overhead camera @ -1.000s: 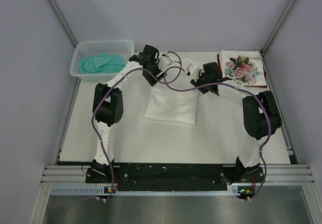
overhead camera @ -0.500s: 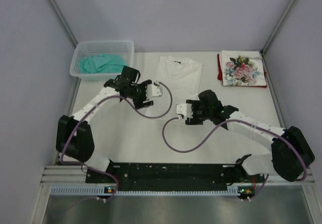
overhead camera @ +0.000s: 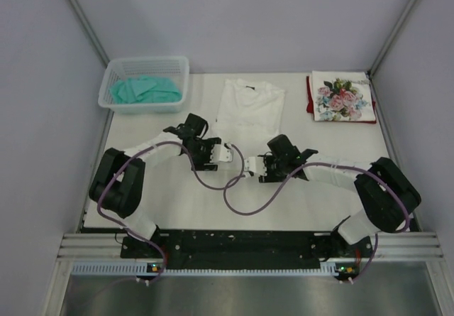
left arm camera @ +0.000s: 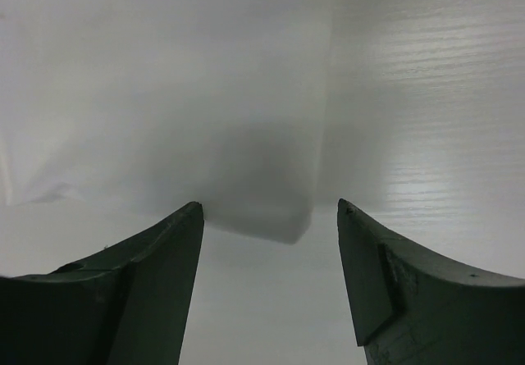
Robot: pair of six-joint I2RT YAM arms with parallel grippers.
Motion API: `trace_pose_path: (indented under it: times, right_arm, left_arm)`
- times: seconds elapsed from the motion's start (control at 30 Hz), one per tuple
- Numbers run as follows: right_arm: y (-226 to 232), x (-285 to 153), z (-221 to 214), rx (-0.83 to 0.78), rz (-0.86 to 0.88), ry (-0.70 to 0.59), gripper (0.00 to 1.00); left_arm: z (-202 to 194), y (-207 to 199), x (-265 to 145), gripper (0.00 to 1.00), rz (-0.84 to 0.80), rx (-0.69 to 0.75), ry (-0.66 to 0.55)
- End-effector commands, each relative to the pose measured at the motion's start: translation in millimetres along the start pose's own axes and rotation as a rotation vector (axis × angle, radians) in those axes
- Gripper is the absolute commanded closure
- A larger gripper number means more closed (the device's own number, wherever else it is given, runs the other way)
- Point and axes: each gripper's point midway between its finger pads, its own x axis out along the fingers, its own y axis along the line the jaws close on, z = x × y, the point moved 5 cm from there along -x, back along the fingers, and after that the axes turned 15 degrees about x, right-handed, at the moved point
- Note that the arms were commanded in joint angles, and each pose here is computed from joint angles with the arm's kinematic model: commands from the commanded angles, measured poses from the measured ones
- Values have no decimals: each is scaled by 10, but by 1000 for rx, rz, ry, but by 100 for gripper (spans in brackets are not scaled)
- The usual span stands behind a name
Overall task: Fold and stack the t-shirts
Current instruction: Grab one side of the 2/3 rectangular tshirt with both arms, then fold the long partially folded tshirt into a neat square
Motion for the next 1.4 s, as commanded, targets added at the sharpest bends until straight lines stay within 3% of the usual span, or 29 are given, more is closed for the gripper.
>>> trace_pose_path:
  times: [0.0,0.1,0.17,0.27,0.3,0.5,0.77,1.0,1.23,1.37]
  right_arm:
    - [-3,85,-9,12,11,38,64]
    - [-5,92,9,21,17,34,85]
    - [-3,79,14,24,19,33,94]
    - [-13,24,18,36,13,46,100]
    - [-16,-7,34,48,11,44,100]
    - [152,-317,147,29,28,44,100]
    - [974,-1070,258,-106,184,28,100]
    - [1409,-1586,468,-92,270,-96,100]
    - [895,-1765,538,91,59,-187,100]
    - [524,-1821,597,175,-20,-274,100]
  left_arm:
    - [-135,-20,142,31,-14,4,66]
    - [-136,-107,194,41,-52,-5,54]
    - [-139,-125,213,60,-58,-15,54]
    - [-85,-101,156,96,-51,-55,48]
    - [-57,-84,119,100,-44,-68,43]
    - [78,-292,-169,100,-75,-113,31]
    - [586,-966,-814,100,-199,-118,-62]
    - [889,-1473,-1280,100,-313,-156,-137]
    - [856,-742,-1343,100,-46,-348,-3]
    - [847,-210,-1404,100,59,-418,-16]
